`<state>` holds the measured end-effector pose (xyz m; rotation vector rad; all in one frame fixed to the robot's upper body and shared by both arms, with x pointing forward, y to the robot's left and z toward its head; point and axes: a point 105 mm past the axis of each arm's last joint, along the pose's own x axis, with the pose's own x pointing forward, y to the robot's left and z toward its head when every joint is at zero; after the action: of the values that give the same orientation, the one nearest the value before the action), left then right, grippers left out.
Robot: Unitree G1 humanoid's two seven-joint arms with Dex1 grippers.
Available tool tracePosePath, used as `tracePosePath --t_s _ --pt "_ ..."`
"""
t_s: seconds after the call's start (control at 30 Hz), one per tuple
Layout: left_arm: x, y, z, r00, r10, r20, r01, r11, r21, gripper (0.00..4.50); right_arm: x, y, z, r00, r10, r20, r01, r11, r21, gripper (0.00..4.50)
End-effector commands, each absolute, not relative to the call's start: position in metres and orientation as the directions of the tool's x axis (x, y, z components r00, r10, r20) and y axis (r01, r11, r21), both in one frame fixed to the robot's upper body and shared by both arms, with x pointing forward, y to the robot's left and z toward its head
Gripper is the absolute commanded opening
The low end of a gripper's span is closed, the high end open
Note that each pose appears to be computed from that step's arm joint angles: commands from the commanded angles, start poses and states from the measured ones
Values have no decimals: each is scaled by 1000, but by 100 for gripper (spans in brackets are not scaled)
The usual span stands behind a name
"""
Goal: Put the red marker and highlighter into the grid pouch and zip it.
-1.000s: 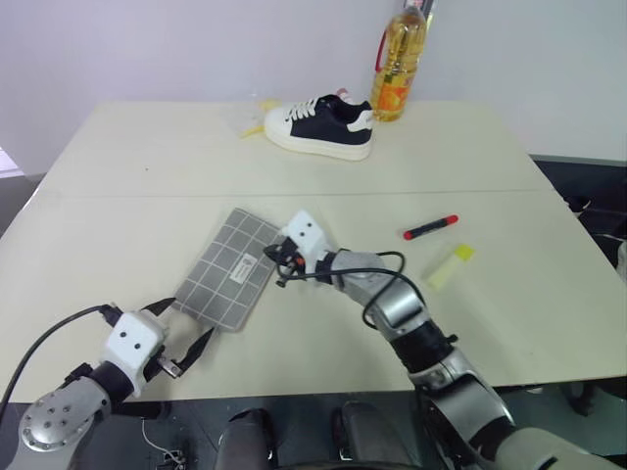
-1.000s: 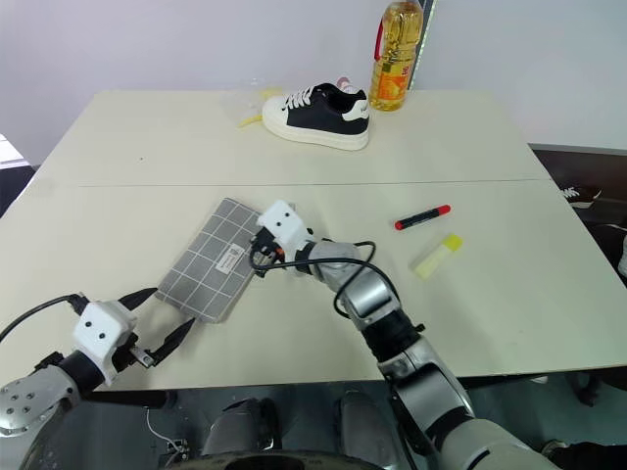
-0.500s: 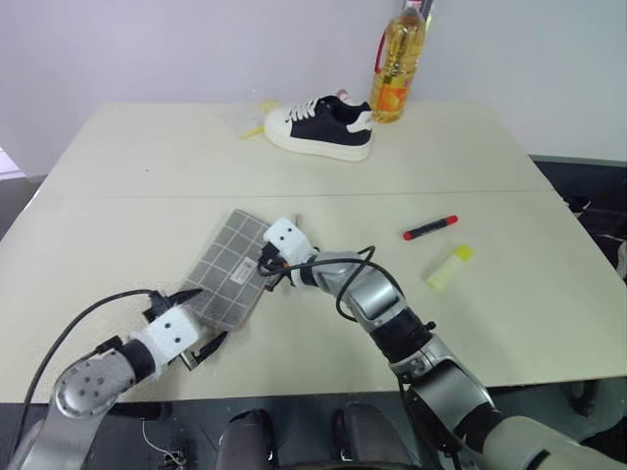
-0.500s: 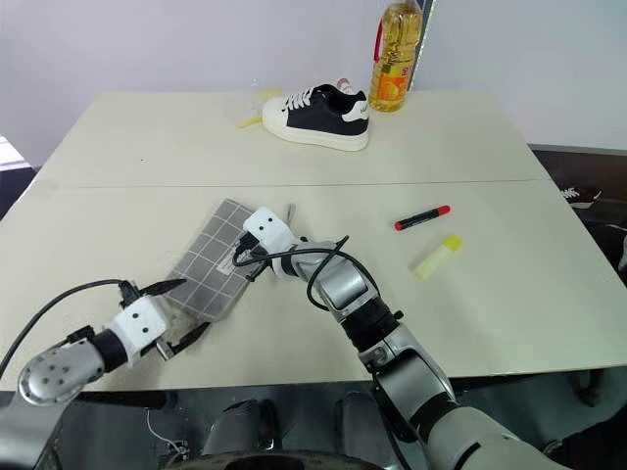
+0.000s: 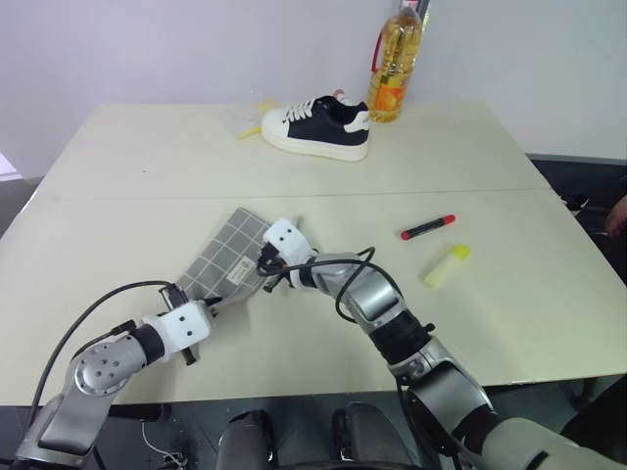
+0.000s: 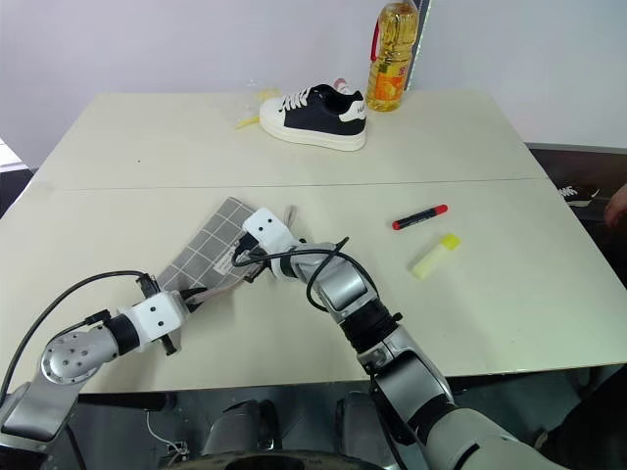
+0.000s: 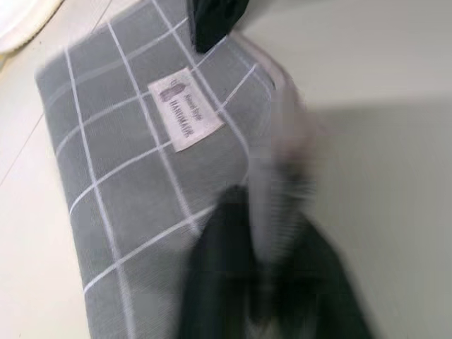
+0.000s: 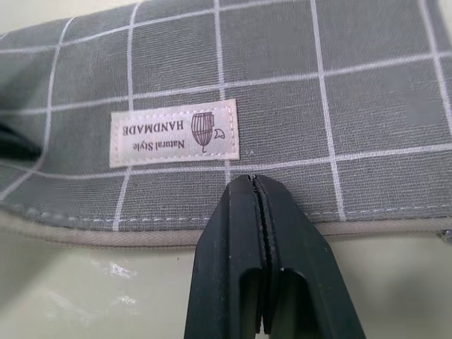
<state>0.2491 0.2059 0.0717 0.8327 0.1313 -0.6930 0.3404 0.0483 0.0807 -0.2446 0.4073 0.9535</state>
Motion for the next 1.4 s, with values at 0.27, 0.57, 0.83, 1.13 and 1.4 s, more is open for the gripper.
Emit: tracePosePath --t_s 0.27,0.57,0.83,1.13,1.4 --pt "249 183 115 826 -551 -122 540 707 456 0 367 -6 148 611 767 -194 -790 604 -101 55" --pt "242 162 120 787 -607 -110 596 703 387 0 378 -73 153 605 749 -271 -790 519 -326 392" --pt "238 146 118 744 -658 -118 649 668 365 0 384 -65 135 592 746 -306 -804 521 -286 392" --pt "238 148 119 757 -643 -115 632 677 378 0 379 -51 127 569 759 -317 -822 513 -249 56" --pt "256 132 110 787 -611 -85 593 712 375 0 364 -44 127 560 747 -359 -824 458 -333 3"
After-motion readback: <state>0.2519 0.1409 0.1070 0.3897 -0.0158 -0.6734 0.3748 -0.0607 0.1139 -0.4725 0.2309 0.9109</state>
